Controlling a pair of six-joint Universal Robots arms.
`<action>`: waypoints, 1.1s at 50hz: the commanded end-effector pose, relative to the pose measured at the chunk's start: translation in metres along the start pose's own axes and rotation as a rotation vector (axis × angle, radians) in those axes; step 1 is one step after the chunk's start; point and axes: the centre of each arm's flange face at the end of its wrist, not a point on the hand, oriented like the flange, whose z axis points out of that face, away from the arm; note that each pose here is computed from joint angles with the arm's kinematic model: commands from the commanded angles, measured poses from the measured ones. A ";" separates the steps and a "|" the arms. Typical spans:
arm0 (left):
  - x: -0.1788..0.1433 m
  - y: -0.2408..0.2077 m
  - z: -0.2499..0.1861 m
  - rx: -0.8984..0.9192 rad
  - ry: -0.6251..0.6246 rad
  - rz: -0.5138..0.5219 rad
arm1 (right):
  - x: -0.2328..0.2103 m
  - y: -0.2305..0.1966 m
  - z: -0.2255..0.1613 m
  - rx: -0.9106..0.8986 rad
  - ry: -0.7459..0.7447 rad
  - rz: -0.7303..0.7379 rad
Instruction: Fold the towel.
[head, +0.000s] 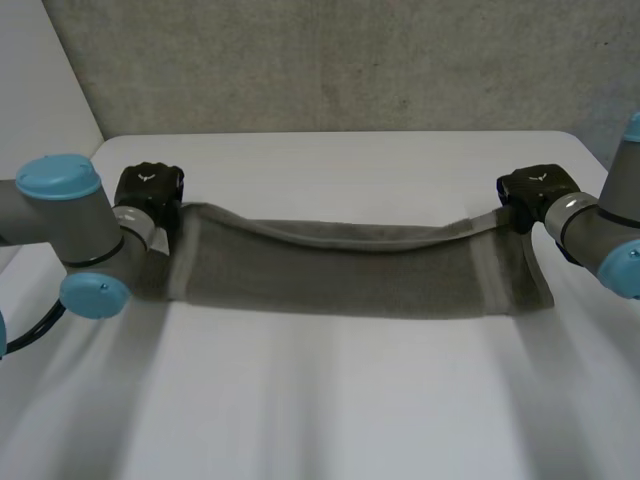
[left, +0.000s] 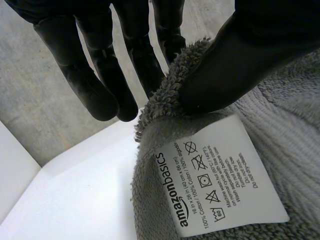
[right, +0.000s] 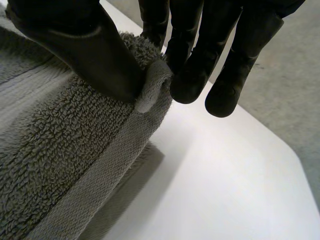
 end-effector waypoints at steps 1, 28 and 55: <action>0.003 0.000 0.010 0.021 -0.021 0.007 | 0.002 0.001 0.009 0.020 0.045 -0.004; 0.020 -0.018 -0.004 0.079 -0.008 0.164 | -0.001 -0.007 0.003 0.071 0.075 -0.013; 0.018 -0.022 -0.100 0.032 0.110 0.044 | -0.020 -0.010 -0.094 -0.075 -0.119 -0.048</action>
